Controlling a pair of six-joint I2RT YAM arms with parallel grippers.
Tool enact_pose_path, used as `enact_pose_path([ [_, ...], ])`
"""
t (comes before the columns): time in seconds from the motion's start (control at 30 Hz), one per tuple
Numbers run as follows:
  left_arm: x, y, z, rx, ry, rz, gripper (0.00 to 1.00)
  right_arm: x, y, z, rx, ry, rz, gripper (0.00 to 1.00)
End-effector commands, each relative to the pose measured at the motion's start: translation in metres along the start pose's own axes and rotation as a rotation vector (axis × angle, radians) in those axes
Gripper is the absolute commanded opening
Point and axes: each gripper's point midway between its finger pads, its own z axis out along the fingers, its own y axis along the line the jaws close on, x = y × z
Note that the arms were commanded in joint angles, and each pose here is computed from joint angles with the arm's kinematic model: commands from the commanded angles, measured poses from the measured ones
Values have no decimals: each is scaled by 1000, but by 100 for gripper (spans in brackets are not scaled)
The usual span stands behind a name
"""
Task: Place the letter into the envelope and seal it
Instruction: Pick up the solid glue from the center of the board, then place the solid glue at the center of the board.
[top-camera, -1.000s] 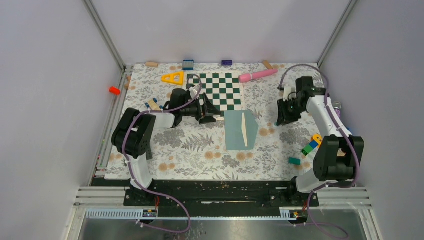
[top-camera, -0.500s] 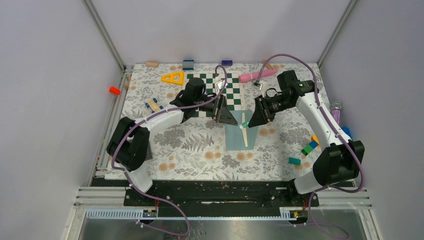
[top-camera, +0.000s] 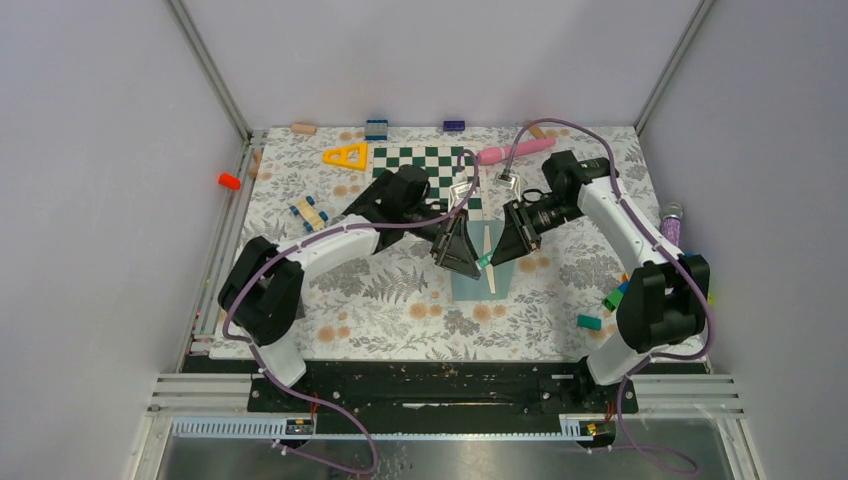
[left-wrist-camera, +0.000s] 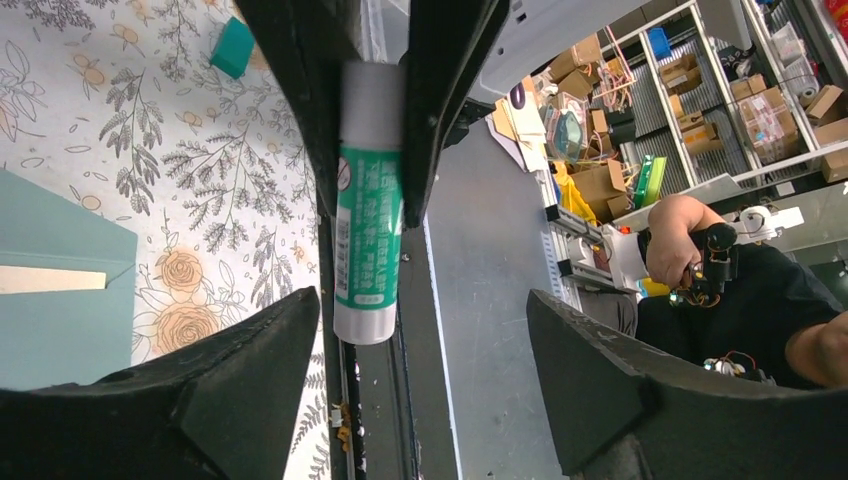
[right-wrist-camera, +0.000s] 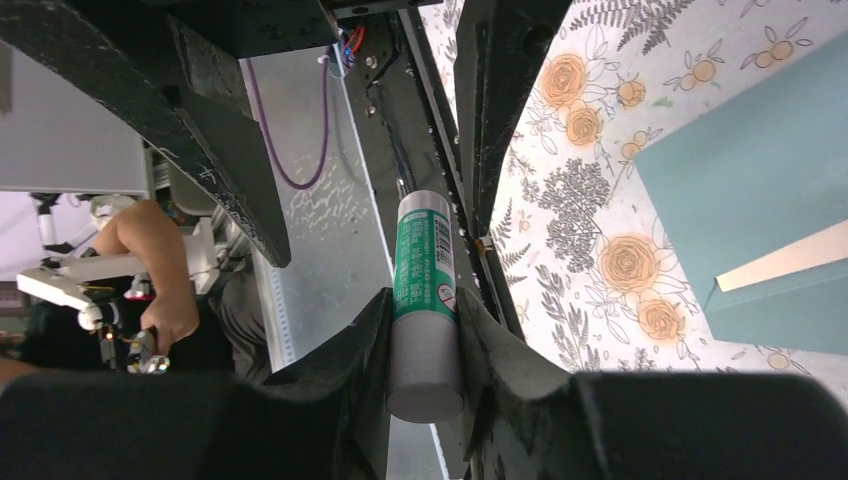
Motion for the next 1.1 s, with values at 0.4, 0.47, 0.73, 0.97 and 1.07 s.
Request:
enact_pose_path([
  [0.4, -67, 63, -115, -250, -456, -105, 80, -35, -60, 12, 256, -200, 69, 5],
  [0.47, -73, 78, -154, -340, -550, -128, 80, -44, -74, 15, 356, -236, 34, 6],
  [0.73, -77, 76, -276, -600, -729, -34, 81, -86, -110, 77, 622, -169, -128, 7],
  [0.97, -67, 51, -357, -716, -847, 6, 81, -106, -131, 142, 737, -82, -145, 6],
  [1.07, -56, 41, -368, -738, -871, 24, 81, -109, -135, 160, 762, -54, -157, 6],
])
